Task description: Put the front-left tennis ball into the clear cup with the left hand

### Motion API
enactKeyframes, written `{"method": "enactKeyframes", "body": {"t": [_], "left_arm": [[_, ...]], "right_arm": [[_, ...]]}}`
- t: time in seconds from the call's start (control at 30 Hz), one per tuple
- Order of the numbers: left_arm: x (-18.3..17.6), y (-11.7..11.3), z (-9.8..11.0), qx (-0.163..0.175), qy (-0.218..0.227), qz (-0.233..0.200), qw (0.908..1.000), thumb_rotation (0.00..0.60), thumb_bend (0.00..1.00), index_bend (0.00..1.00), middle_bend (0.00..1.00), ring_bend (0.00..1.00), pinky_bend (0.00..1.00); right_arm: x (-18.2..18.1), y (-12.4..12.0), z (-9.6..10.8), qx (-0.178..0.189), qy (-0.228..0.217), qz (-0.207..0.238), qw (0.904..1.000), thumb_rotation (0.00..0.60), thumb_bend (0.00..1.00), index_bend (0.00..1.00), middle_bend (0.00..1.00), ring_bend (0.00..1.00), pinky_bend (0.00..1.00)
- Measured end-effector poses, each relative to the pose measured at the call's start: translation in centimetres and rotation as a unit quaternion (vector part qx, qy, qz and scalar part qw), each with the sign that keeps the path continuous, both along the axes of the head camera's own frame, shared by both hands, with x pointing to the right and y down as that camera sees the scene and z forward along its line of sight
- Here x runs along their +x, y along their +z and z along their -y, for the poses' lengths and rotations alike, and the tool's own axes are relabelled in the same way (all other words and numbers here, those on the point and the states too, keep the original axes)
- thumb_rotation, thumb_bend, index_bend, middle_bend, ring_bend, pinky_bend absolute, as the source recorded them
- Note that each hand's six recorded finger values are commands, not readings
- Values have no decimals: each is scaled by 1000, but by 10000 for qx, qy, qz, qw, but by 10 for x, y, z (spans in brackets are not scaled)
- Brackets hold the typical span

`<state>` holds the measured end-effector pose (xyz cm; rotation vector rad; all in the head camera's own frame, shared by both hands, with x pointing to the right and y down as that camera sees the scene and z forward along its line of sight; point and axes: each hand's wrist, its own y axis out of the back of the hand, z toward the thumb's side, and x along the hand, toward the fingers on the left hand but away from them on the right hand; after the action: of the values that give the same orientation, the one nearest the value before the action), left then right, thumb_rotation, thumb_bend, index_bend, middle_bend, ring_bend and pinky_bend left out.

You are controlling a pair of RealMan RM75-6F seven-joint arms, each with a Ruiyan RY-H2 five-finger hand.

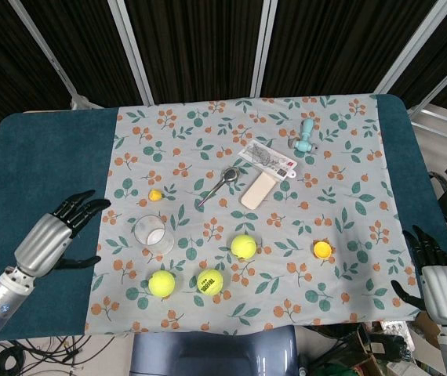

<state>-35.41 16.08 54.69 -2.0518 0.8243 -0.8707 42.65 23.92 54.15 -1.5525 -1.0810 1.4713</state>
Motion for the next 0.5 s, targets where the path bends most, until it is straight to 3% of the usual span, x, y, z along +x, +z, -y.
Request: {"method": "enactKeyframes", "body": {"t": [0.17, 0.5], "left_arm": [[-8, 9, -38, -386, 211, 10, 9990, 600, 76, 117, 134, 19, 113], [6, 34, -66, -658, 532, -77, 9964, 600, 76, 124, 136, 19, 115]], "right_arm": [[1, 0, 0, -17, 13, 7, 10000, 600, 166, 0, 0, 67, 240], [1, 0, 0, -16, 30, 16, 10000, 600, 170, 0, 0, 67, 240]]}}
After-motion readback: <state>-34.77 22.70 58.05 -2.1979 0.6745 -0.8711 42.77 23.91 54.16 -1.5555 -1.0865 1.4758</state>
